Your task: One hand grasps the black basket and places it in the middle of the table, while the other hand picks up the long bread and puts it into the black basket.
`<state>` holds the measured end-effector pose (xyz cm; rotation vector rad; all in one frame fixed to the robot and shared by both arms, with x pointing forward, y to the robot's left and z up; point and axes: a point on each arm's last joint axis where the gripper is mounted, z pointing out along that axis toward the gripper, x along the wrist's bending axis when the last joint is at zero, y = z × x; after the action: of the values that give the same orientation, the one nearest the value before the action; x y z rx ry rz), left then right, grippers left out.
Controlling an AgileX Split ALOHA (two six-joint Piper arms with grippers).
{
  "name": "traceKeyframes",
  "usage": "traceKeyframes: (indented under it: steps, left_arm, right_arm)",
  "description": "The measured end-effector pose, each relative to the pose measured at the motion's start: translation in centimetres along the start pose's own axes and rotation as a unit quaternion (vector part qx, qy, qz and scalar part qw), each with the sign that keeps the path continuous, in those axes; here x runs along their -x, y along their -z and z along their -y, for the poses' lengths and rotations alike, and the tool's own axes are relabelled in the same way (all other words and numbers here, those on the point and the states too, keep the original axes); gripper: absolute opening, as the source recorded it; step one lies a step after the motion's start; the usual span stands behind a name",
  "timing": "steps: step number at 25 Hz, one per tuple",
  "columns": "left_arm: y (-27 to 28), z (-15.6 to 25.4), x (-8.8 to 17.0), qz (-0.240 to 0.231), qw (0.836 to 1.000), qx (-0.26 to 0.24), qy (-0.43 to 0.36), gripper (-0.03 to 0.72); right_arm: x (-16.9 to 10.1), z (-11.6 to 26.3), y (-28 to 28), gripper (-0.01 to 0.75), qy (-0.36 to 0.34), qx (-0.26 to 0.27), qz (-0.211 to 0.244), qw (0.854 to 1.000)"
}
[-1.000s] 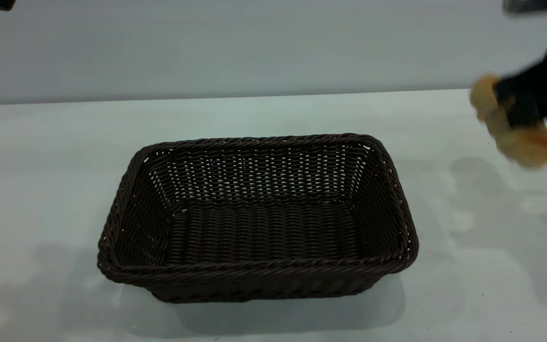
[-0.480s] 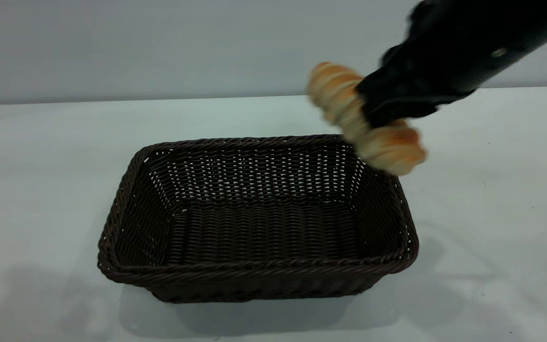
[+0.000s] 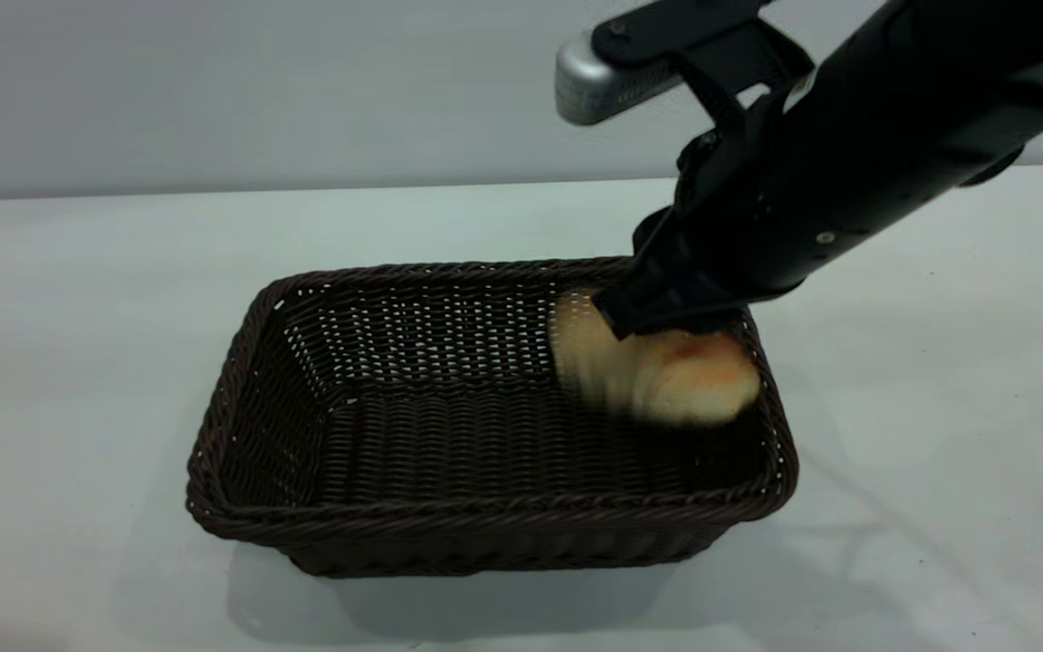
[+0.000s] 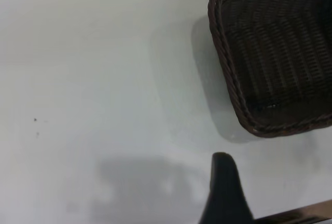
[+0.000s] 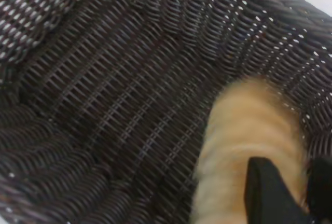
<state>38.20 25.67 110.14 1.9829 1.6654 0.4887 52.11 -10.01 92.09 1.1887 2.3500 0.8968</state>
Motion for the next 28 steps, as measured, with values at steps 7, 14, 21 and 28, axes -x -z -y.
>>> traceKeyframes:
  steps: [7,14,21,28]
  left_arm:
    - [1.5,3.7,-0.6,0.005,0.999,0.032,0.003,0.571]
    - [2.0,7.3,-1.2,0.004,0.999,0.036,0.004,0.571]
    - [2.3,10.3,-1.8,-0.006,1.0,0.029,0.001,0.571]
    - [2.4,12.4,-2.1,-0.008,0.999,0.037,-0.007,0.571]
  right_arm:
    - [0.2,-0.4,0.1,0.306,0.001,0.019,0.01,1.0]
    - [2.2,-2.4,3.8,0.306,-0.004,0.058,0.021,0.998]
    - [7.4,-2.9,11.0,0.3,-0.067,0.053,0.034,0.996]
    - [7.7,-1.1,18.3,0.24,-0.079,-0.002,-0.005,0.997]
